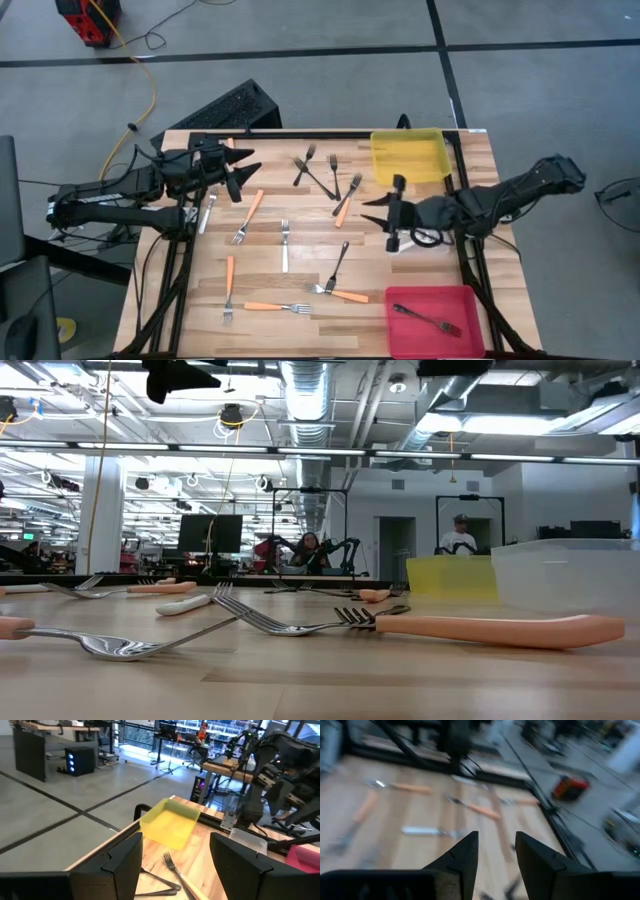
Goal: Sort silverware by color (type)
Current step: Put the orange fork into the yellow bin
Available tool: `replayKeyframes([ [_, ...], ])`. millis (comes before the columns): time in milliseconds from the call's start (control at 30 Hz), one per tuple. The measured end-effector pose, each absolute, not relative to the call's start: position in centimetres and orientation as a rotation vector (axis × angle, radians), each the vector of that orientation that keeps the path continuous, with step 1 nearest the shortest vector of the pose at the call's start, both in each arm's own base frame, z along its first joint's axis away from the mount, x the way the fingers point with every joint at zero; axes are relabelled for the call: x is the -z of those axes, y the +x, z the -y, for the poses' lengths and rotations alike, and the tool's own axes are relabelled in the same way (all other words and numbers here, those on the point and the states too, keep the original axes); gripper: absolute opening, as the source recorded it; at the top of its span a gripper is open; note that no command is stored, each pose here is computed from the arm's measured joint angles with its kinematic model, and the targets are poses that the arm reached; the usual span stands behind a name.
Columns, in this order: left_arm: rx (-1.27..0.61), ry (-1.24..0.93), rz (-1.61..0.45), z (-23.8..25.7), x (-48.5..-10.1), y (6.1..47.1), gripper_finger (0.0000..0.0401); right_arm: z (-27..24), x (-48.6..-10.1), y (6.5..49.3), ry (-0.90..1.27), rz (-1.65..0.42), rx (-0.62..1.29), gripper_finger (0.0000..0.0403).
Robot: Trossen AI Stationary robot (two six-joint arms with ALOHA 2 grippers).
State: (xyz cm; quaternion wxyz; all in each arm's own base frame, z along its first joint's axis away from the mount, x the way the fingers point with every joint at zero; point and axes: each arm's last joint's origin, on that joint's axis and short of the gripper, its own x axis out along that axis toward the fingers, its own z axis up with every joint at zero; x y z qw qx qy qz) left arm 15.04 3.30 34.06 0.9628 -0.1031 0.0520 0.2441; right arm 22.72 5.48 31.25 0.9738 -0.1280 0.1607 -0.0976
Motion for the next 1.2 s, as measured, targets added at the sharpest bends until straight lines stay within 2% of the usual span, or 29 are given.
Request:
replayKeyframes([
  [367, -0.47, -0.214, -0.151, -3.2, -33.6, 15.0, 0.0214, -3.5, -31.3, 23.5, -0.081, -0.316, -0.101, 0.0155],
  [800, -0.48, -0.204, -0.246, -3.3, -32.7, 15.4, 0.0214, -1.3, -29.8, 25.0, -0.087, -0.384, 0.012, 0.0155],
  [1200, -0.488, -0.197, -0.268, -3.5, -32.2, 16.7, 0.0214, -2.1, -29.3, 27.9, -0.129, -0.241, -0.049, 0.0155],
])
